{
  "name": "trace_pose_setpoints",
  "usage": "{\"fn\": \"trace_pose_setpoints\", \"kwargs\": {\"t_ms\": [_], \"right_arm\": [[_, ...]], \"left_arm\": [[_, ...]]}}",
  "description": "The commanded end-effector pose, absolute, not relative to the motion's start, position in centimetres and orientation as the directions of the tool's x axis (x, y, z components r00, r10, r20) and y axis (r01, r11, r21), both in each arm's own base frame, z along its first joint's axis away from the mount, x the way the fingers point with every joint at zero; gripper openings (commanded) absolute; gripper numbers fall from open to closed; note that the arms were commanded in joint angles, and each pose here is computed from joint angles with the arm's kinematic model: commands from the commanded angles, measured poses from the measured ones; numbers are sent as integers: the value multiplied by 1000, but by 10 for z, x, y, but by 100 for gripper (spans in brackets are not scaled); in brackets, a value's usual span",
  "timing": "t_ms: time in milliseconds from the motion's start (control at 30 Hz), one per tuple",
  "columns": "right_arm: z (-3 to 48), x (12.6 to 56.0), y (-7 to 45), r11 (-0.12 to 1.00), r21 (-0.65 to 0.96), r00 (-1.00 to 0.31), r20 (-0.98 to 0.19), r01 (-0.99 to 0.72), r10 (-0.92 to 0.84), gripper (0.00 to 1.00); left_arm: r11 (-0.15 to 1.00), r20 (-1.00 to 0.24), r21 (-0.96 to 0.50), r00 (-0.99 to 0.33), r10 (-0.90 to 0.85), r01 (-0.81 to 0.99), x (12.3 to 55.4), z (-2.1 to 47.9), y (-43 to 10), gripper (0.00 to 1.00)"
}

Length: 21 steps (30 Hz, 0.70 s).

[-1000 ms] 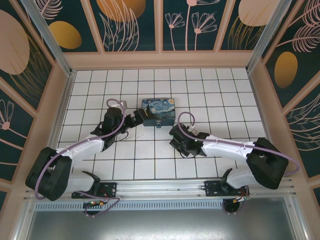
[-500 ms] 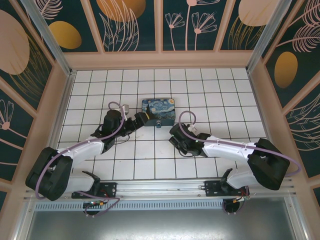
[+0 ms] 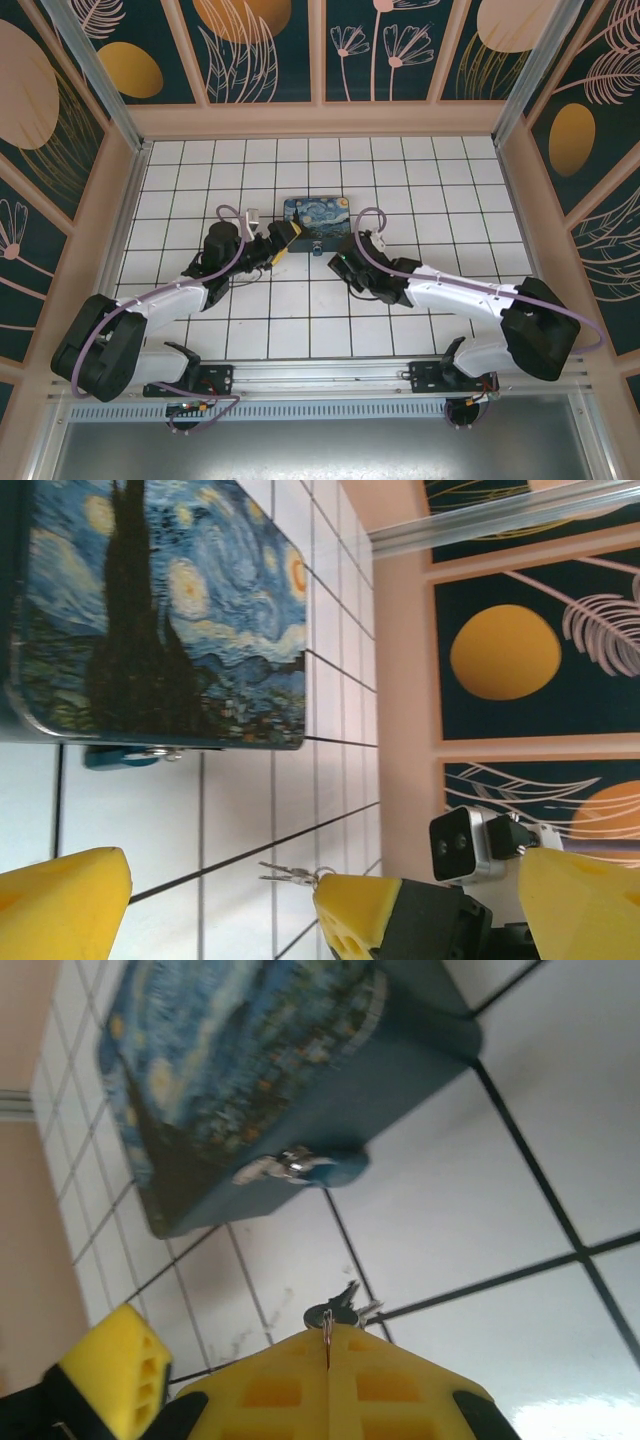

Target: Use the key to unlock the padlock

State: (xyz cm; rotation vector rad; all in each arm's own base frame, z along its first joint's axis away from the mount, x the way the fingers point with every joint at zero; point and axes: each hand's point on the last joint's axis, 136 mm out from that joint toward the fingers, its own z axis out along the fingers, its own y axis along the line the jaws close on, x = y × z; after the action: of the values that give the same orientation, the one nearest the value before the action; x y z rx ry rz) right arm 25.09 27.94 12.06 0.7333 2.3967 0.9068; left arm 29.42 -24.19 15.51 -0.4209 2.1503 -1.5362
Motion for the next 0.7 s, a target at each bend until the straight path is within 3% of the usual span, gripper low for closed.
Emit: {"fn": "trace_pose_setpoints", "kwargs": {"t_ms": [0, 333, 467, 667], "right_arm": [[174, 271, 291, 563, 797, -711, -263, 221, 652, 0], [215, 287, 297, 487, 856, -679, -255, 173, 689, 0], [196, 275, 302, 519, 831, -714, -241, 197, 658, 0], [120, 232, 300, 643, 716, -789, -216, 273, 575, 0]], "left_arm": [[199, -146, -979, -844, -516, 48, 294, 189, -247, 99], [48, -33, -999, -825, -564, 8, 303, 216, -247, 99], [135, -90, -991, -818, -568, 16, 305, 209, -245, 99], [284, -188, -959, -788, -586, 18, 300, 187, -230, 99]]}}
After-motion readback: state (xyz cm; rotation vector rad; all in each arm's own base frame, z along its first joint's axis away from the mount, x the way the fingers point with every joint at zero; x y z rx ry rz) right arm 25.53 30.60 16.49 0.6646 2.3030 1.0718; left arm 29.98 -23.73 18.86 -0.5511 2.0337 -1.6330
